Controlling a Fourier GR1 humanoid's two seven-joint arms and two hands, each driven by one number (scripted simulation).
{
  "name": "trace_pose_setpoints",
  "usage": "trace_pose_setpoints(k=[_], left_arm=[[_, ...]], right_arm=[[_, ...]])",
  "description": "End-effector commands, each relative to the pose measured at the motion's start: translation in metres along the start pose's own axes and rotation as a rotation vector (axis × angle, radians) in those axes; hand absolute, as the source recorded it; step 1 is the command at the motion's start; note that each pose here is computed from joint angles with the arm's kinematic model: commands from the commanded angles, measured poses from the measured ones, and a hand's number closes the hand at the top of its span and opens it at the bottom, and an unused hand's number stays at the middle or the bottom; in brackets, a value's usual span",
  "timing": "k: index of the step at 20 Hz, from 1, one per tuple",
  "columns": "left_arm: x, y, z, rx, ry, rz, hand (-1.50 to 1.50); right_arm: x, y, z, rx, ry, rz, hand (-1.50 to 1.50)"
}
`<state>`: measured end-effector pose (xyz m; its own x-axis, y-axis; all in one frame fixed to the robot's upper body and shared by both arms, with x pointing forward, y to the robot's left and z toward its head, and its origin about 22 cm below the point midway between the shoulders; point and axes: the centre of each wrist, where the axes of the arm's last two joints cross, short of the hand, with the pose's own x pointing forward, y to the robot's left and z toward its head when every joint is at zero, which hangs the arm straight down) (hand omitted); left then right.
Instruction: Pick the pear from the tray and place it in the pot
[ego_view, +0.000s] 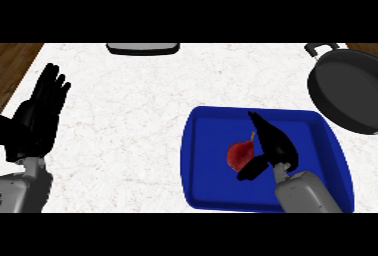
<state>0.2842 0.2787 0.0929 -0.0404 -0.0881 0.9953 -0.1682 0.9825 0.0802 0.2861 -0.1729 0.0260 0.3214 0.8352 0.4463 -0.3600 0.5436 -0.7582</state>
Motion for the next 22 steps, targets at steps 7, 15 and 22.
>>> trace_pose_setpoints(k=[7,15,22], left_arm=[[-0.024,-0.010,0.014,0.003,0.005,-0.016,0.00],[-0.003,-0.007,0.015,0.005,0.000,-0.001,0.00],[-0.018,0.003,0.012,0.014,-0.002,0.001,0.00]], right_arm=[[-0.007,0.003,-0.015,0.029,-0.036,0.085,1.50],[-0.028,0.028,-0.029,0.035,-0.107,0.125,1.50],[-0.027,0.029,0.007,0.098,-0.287,0.215,1.50]])
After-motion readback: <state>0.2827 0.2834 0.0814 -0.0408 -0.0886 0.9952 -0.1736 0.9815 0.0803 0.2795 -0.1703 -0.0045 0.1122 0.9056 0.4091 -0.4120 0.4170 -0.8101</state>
